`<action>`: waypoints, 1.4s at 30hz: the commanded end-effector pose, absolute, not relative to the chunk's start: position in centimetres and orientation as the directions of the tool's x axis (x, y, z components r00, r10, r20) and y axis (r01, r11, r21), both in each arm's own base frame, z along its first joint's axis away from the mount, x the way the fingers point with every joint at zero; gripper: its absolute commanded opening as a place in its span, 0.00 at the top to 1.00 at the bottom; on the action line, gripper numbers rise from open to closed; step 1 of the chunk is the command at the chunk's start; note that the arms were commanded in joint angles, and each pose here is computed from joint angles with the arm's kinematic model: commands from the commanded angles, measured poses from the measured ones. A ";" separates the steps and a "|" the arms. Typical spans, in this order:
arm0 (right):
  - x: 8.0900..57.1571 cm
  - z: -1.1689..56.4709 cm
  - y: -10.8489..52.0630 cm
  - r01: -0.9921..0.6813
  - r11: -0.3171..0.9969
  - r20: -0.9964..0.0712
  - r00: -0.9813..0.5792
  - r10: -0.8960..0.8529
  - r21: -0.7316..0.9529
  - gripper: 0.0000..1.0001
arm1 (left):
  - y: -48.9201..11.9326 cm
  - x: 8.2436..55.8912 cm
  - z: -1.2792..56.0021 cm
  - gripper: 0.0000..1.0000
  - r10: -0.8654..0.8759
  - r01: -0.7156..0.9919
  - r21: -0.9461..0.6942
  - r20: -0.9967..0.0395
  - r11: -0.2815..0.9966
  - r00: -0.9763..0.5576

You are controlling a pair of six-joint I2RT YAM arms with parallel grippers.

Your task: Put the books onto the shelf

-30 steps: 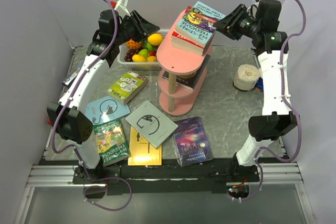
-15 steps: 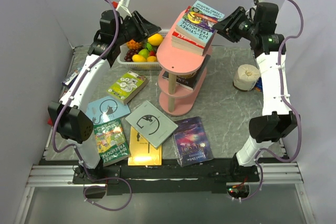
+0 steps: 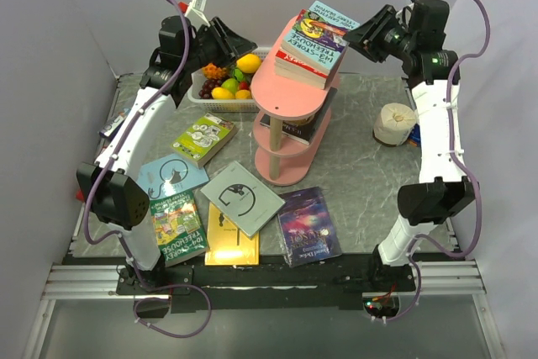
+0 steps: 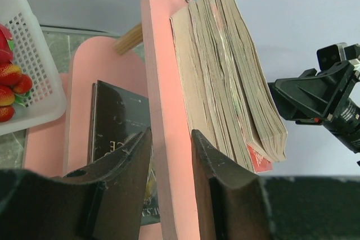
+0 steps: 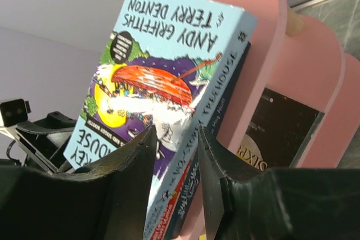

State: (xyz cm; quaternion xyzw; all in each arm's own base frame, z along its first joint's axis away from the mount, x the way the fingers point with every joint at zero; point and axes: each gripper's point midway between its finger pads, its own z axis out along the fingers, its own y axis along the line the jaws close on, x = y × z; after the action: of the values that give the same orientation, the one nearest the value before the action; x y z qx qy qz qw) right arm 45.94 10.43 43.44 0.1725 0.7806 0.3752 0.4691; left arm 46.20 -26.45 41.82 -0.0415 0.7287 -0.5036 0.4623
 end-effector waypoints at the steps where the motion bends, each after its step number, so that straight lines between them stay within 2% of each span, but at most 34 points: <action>1: 46.9 45.4 10.2 -0.128 0.657 -0.631 -0.461 0.624 0.743 0.57 | -26.5 46.2 43.5 0.59 -0.531 0.452 -0.758 -0.652 0.470 -0.541; 17: 48.2 46.2 10.8 -0.173 0.634 -0.631 -0.462 0.623 0.754 0.57 | -27.0 46.7 42.8 0.59 -0.529 0.449 -0.772 -0.635 0.449 -0.563; 33: 46.8 46.4 13.4 -0.210 0.640 -0.648 -0.483 0.589 0.739 0.57 | -27.3 46.7 42.4 0.59 -0.526 0.448 -0.780 -0.626 0.437 -0.576; 42: 46.4 46.5 11.3 -0.173 0.661 -0.657 -0.441 0.611 0.730 0.55 | -27.0 46.6 43.0 0.60 -0.528 0.456 -0.769 -0.640 0.448 -0.559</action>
State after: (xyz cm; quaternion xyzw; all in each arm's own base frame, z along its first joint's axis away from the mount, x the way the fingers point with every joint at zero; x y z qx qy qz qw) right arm 48.12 12.60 43.19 0.1544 0.7803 0.3926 0.4617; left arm 46.93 -27.09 40.75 -0.0400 0.7301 -0.5136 0.4489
